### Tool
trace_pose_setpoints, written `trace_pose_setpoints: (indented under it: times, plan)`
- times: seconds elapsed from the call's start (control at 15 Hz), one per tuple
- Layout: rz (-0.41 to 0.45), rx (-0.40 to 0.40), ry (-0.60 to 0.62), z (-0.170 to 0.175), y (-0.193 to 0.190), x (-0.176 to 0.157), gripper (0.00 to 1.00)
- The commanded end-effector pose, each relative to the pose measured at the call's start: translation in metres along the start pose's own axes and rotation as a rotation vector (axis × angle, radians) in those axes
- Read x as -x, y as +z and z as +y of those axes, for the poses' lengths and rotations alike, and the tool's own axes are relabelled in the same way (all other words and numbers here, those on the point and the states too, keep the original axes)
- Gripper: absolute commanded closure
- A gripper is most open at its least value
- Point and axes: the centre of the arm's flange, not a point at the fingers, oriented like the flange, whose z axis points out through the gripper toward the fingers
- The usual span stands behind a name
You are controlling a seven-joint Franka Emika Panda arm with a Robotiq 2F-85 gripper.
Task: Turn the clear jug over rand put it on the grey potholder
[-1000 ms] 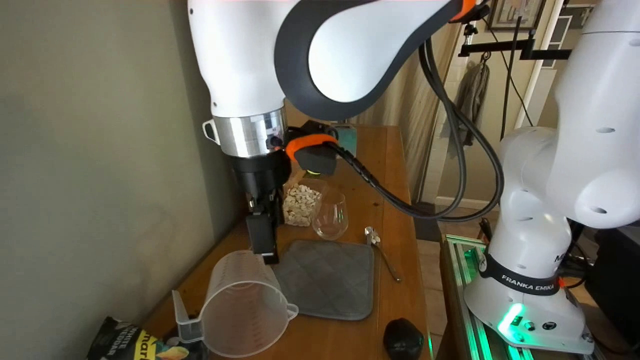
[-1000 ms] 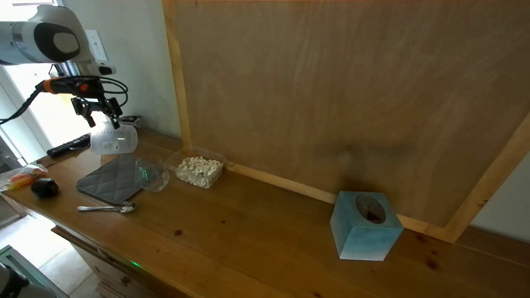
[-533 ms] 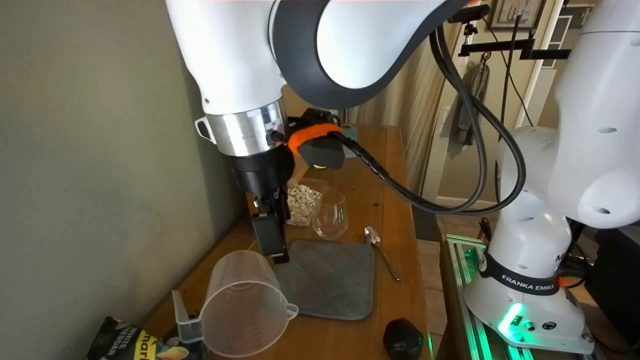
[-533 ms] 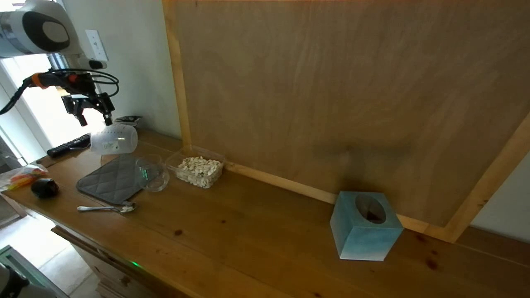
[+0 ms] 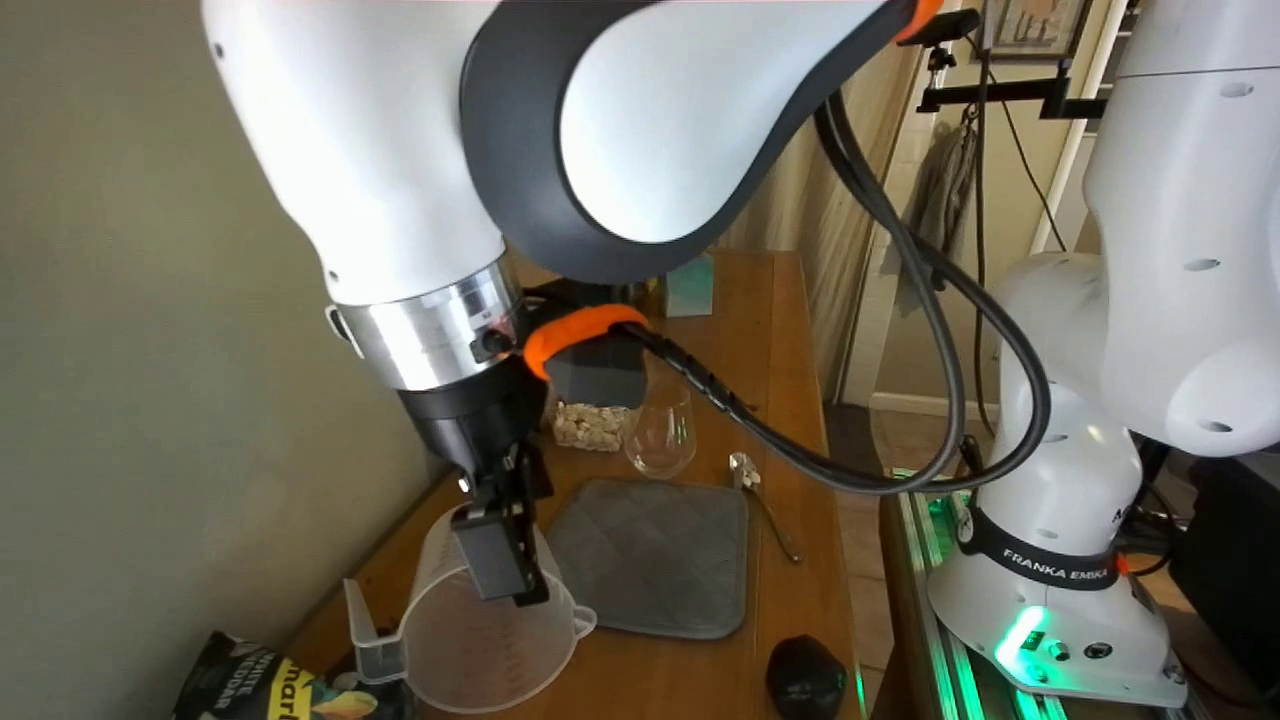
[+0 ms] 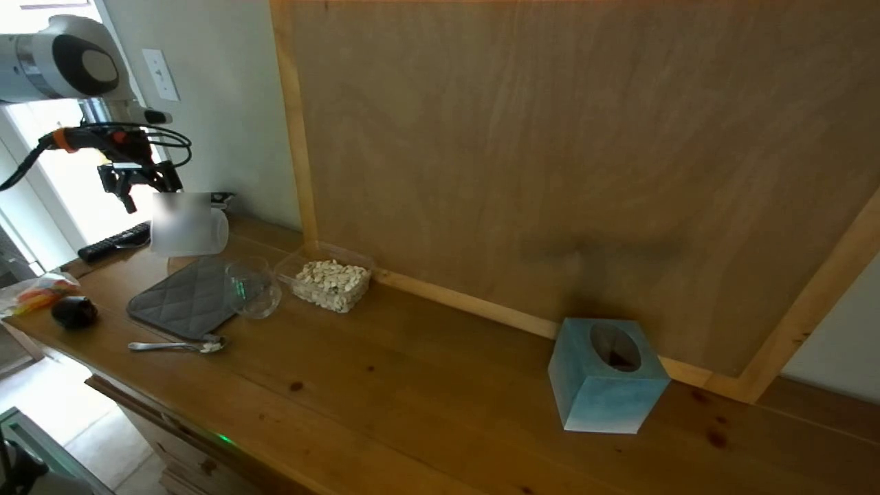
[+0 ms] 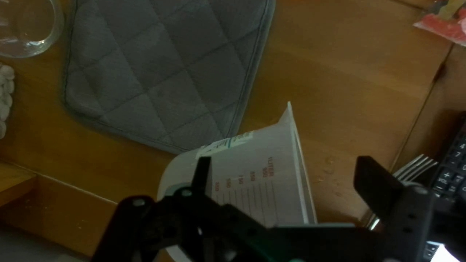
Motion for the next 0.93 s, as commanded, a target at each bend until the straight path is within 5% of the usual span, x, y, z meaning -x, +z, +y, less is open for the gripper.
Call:
trace_pose_setpoints:
  times: [0.0,0.27,0.33,0.87]
  plan:
    - [-0.011,0.042,0.015,-0.008,0.002,-0.021,0.00]
    - [0.003,0.076,0.022,-0.006,0.000,-0.028,0.00]
    - [0.006,0.081,0.022,-0.005,0.000,-0.029,0.20]
    - [0.037,0.134,0.049,-0.003,-0.005,-0.044,0.76]
